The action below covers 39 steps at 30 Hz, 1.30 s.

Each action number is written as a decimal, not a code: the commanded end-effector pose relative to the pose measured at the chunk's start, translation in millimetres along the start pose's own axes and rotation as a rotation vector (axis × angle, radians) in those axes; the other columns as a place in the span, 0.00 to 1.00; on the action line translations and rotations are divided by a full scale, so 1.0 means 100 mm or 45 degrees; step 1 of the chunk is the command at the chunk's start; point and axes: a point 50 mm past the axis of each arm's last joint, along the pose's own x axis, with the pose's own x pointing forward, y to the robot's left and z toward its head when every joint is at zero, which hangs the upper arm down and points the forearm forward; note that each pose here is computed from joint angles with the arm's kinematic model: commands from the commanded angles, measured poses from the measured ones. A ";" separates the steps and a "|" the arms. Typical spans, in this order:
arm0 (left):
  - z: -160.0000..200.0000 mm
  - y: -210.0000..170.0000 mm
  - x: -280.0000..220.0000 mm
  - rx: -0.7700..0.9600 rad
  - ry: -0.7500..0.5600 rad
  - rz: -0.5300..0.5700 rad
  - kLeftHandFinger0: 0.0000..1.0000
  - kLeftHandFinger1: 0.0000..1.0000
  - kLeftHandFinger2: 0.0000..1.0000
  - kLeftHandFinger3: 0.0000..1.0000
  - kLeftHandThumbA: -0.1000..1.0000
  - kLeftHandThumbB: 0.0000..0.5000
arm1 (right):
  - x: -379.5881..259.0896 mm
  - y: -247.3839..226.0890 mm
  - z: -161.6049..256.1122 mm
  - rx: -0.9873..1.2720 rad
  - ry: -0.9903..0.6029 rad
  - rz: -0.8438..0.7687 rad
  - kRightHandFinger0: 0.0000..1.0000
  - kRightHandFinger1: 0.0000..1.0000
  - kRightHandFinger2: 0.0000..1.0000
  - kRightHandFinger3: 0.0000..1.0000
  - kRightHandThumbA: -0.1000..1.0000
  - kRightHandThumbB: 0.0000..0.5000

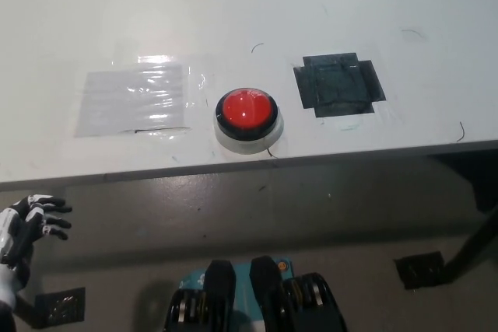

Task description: The robot uses its right hand to make a fist and press the red button kept in the middle of the desk

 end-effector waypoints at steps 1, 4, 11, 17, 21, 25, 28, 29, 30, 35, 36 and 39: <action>0.16 0.06 0.07 -0.006 -0.058 -0.019 0.40 0.41 0.48 0.52 0.63 0.08 | 0.35 0.34 0.54 -0.058 -0.172 0.129 0.45 0.50 0.46 0.51 0.81 0.41; 0.16 0.07 0.06 0.037 -0.081 -0.023 0.37 0.39 0.47 0.51 0.64 0.05 | 0.56 0.68 0.73 -0.013 -0.226 0.203 0.17 0.13 0.14 0.22 0.78 0.45; 0.13 0.04 0.03 0.004 -0.062 -0.017 0.41 0.42 0.51 0.54 0.62 0.05 | 0.82 1.41 0.97 0.026 -0.297 0.343 0.00 0.14 0.34 0.21 0.75 0.39; 0.14 0.04 0.03 0.011 -0.047 -0.020 0.40 0.42 0.50 0.53 0.63 0.05 | 0.96 1.84 1.07 0.086 -0.339 0.466 0.00 0.00 0.24 0.24 0.76 0.38; 0.13 0.04 0.04 0.007 -0.055 -0.025 0.42 0.43 0.51 0.53 0.63 0.05 | 0.88 2.22 1.25 0.137 -0.375 0.560 0.00 0.00 0.21 0.23 0.72 0.39; 0.15 0.03 0.03 0.014 -0.061 -0.020 0.39 0.41 0.49 0.53 0.62 0.03 | 0.81 2.56 1.26 0.212 -0.342 0.641 0.00 0.00 0.24 0.30 0.66 0.33; 0.13 0.04 0.05 0.012 -0.069 -0.030 0.37 0.39 0.47 0.51 0.64 0.03 | 0.79 2.73 1.14 0.188 -0.330 0.666 0.00 0.01 0.29 0.32 0.70 0.32; 0.13 0.04 0.05 0.009 -0.069 -0.031 0.37 0.39 0.47 0.51 0.63 0.03 | 0.79 2.73 1.14 0.188 -0.330 0.667 0.00 0.01 0.30 0.32 0.70 0.31; 0.13 0.03 0.03 -0.002 -0.063 -0.023 0.41 0.42 0.50 0.53 0.63 0.05 | 0.78 2.87 1.02 0.183 -0.305 0.674 0.00 0.01 0.29 0.32 0.69 0.27; 0.12 0.00 0.04 -0.006 -0.069 -0.033 0.38 0.40 0.48 0.50 0.64 0.12 | 0.77 3.07 0.76 0.196 -0.231 0.694 0.00 0.00 0.25 0.28 0.68 0.25; 0.14 -0.01 0.05 -0.005 -0.052 -0.027 0.39 0.40 0.47 0.49 0.65 0.15 | 0.77 3.11 0.69 0.210 -0.205 0.705 0.00 0.00 0.25 0.28 0.69 0.25; 0.17 -0.02 0.06 -0.022 -0.066 -0.040 0.38 0.40 0.47 0.49 0.65 0.16 | 0.73 3.21 0.43 0.296 -0.139 0.729 0.00 0.00 0.26 0.29 0.65 0.23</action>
